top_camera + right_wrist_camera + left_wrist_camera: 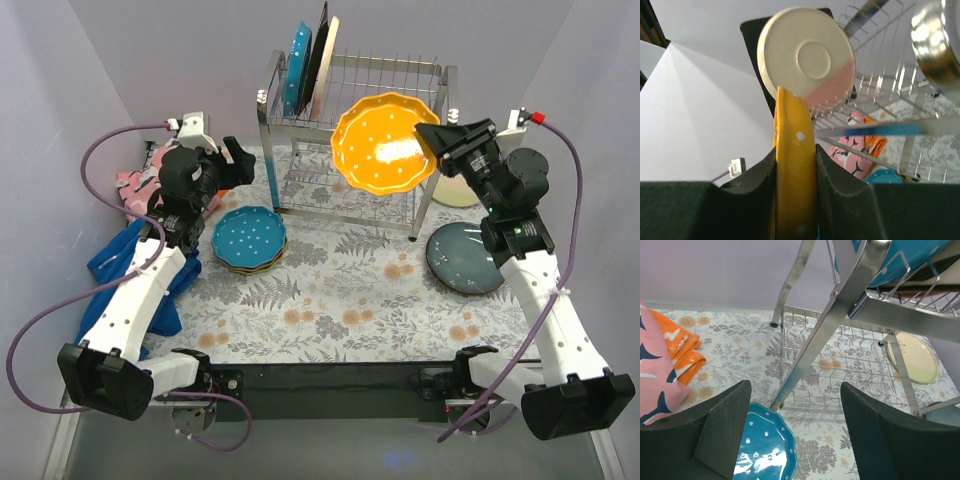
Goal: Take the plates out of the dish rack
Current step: Unload the plate from the dish rack, then place the plate at the center of the board.
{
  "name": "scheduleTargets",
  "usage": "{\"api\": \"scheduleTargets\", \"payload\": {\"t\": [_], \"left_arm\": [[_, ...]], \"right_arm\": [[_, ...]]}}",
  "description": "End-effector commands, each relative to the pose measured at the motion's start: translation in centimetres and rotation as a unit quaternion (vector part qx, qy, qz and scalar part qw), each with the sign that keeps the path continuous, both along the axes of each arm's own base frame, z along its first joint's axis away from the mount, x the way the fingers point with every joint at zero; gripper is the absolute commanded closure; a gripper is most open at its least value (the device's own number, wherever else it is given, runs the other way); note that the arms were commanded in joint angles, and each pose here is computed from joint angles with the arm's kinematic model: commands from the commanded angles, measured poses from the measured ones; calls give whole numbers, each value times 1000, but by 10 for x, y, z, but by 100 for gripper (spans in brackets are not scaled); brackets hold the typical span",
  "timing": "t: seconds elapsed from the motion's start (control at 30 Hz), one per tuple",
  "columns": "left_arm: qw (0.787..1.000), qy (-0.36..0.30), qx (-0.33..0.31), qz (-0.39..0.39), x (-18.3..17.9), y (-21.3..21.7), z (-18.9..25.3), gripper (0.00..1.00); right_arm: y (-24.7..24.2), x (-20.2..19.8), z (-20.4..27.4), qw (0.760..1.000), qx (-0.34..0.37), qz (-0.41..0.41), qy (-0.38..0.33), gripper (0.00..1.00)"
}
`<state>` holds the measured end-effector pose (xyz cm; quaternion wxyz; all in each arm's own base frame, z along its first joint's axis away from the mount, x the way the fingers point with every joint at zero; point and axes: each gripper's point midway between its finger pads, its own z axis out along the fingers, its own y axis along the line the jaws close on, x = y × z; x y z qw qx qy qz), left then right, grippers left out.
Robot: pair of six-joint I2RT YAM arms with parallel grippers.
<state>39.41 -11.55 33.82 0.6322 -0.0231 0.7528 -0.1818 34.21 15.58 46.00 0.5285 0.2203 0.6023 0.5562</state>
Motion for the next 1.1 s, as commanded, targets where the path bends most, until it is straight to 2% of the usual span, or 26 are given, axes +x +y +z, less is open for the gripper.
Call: {"api": "scheduleTargets", "payload": {"t": [0.0, 0.2, 0.23, 0.37, 0.67, 0.73, 0.87, 1.07], "left_arm": [[1000, 10, -11, 19, -27, 13, 24, 29], [1000, 10, -20, 3, -54, 14, 37, 28], [999, 12, -22, -24, -60, 5, 37, 28], [999, 26, -20, -40, -71, 2, 34, 27], [1000, 26, -2, -7, -82, 19, 23, 27], [1000, 20, -1, 18, -84, 28, 23, 27], [999, -5, -12, 47, -94, 41, 30, 27], [996, -34, -20, 79, -103, 55, 31, 27]], "right_arm": [[6, -61, 40, 995, 36, 48, -86, 99], [44, -84, -22, 995, 9, 92, -45, 99], [50, -86, -27, 994, -1, 96, -46, 99], [97, -101, -60, 988, -14, 150, -22, 99], [185, -114, -114, 982, 12, 189, -7, 99], [192, -106, -111, 985, 30, 171, -12, 99], [221, -80, -136, 988, 24, 153, 4, 99], [256, -44, -140, 991, 32, 131, -8, 99]]}}
